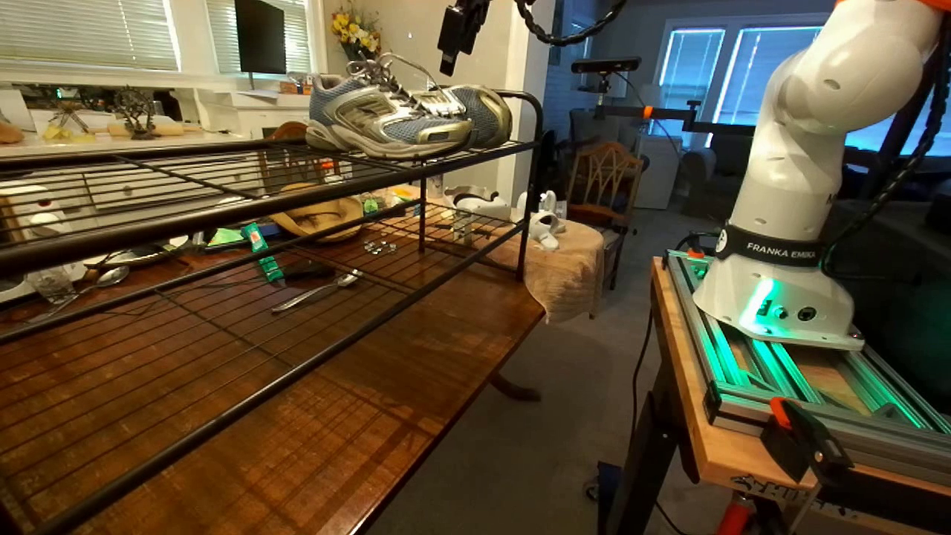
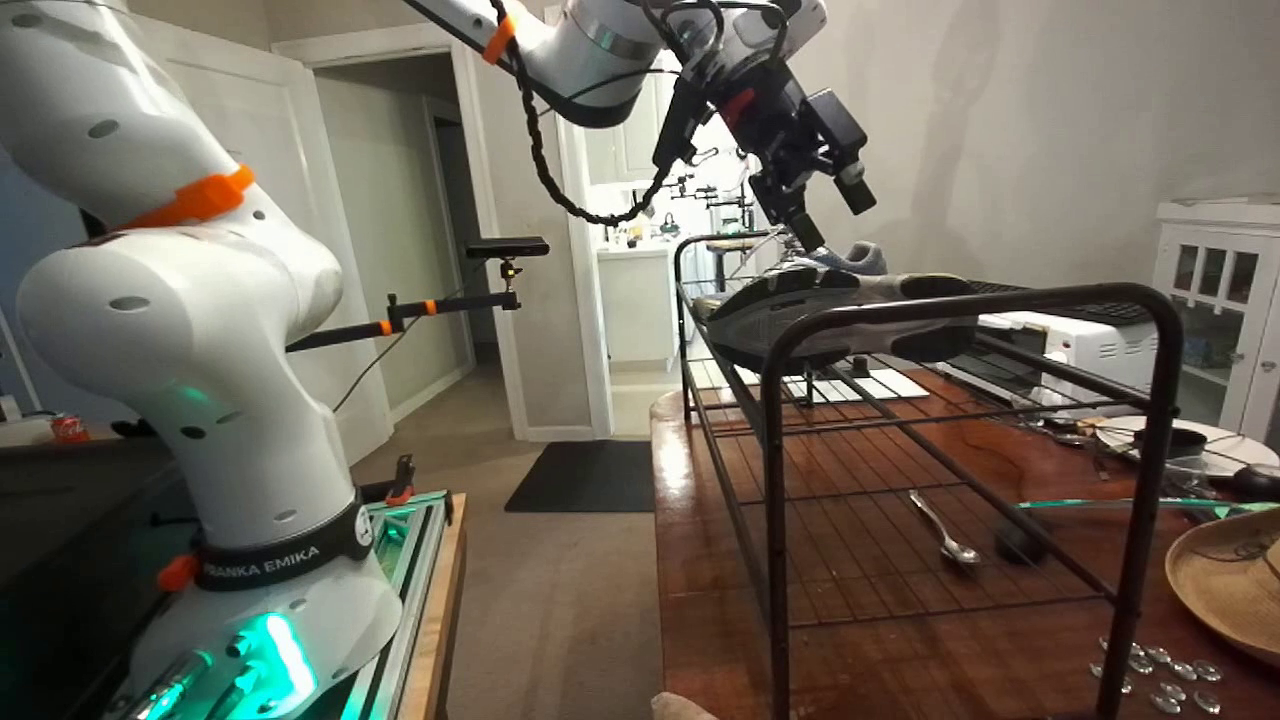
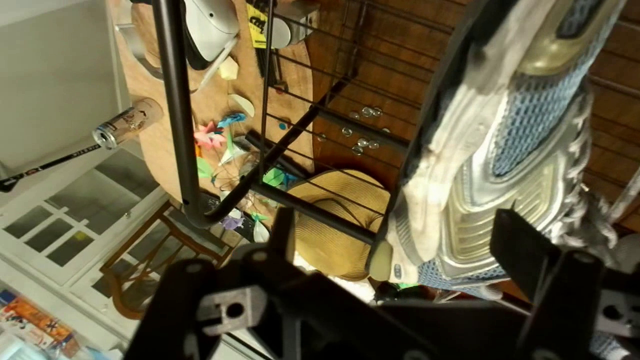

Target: Place the right sneaker upright.

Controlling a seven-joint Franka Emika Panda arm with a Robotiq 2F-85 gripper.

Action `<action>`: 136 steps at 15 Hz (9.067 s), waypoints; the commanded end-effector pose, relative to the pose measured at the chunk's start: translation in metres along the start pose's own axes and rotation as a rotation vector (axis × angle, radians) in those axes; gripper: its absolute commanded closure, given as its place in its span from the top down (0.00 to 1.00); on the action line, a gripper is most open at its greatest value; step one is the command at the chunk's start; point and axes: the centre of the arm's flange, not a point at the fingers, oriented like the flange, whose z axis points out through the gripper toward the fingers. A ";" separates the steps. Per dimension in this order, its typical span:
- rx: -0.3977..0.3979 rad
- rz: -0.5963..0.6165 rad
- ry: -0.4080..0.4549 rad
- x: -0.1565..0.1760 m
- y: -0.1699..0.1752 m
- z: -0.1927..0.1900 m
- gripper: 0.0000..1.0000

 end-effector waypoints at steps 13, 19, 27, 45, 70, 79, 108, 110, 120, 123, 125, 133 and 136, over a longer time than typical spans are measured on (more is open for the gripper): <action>0.054 0.188 -0.018 0.041 -0.035 0.029 1.00; 0.053 0.181 0.006 0.048 -0.040 0.035 1.00; 0.060 0.170 0.015 0.046 -0.053 0.047 1.00; -0.055 0.088 0.034 0.038 -0.039 0.058 0.87; -0.158 0.194 -0.117 0.028 -0.006 0.056 0.00; -0.192 0.392 -0.235 0.053 0.027 0.068 0.71; -0.058 0.562 -0.409 0.024 0.011 0.083 0.45; -0.066 0.546 -0.407 0.024 0.010 0.083 0.39; 0.129 0.581 -0.231 0.019 0.027 0.052 0.24; 0.221 0.592 -0.109 0.016 0.035 0.053 0.24; 0.275 0.587 -0.054 0.014 0.041 0.056 0.24; 0.426 0.493 -0.046 0.002 0.069 0.073 0.24; 0.377 0.428 -0.055 0.002 0.078 0.076 0.24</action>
